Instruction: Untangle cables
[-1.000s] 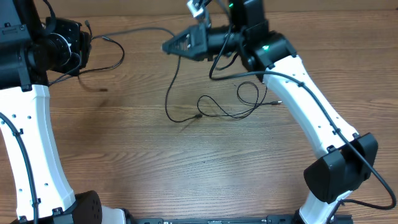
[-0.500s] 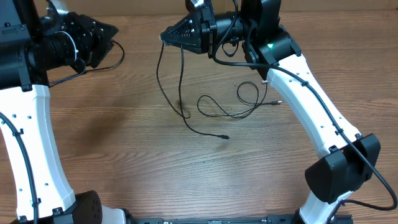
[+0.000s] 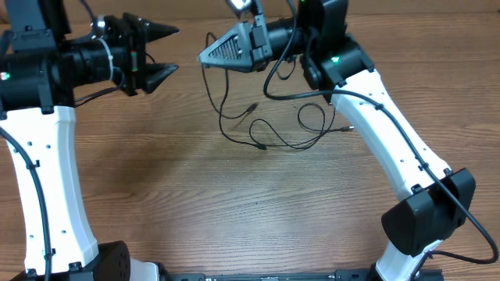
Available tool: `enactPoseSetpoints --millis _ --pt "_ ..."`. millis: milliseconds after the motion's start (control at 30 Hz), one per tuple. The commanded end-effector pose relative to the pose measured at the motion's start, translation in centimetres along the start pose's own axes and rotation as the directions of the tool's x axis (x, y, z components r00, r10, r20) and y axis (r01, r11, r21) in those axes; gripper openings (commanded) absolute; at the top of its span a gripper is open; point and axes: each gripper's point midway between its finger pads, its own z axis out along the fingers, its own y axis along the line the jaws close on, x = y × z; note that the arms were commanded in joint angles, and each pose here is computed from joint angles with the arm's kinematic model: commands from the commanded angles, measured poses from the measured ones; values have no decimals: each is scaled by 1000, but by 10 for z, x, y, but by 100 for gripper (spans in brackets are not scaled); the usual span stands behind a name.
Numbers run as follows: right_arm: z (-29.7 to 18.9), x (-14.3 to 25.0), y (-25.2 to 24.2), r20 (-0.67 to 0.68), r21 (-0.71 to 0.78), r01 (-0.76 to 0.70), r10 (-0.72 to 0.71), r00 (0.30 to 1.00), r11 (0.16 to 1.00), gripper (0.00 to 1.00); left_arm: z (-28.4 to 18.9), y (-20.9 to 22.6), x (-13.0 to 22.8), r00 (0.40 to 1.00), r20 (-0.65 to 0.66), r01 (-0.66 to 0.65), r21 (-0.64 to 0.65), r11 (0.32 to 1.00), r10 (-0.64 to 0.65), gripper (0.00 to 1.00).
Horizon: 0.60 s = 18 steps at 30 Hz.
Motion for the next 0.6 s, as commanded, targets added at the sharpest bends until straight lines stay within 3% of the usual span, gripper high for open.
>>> enactPoseSetpoints --millis 0,67,267,433,567 --pt "15 12 35 -27 -36 141 -142 989 989 4 0 -13 23 998 -58 37 38 999 -34 57" --pt "19 14 36 -31 -39 141 -143 989 989 4 3 -13 28 995 -71 76 30 997 -74 47" --pt "19 14 36 -32 -40 143 -145 989 989 4 11 -11 33 995 -60 80 7 997 -79 50" --pt "19 14 36 -33 -40 143 -145 989 989 4 12 -10 30 996 -41 79 3 997 -79 28" --pt "19 14 36 -31 -39 144 -145 989 989 4 12 -10 30 996 -42 79 3 997 -79 25"
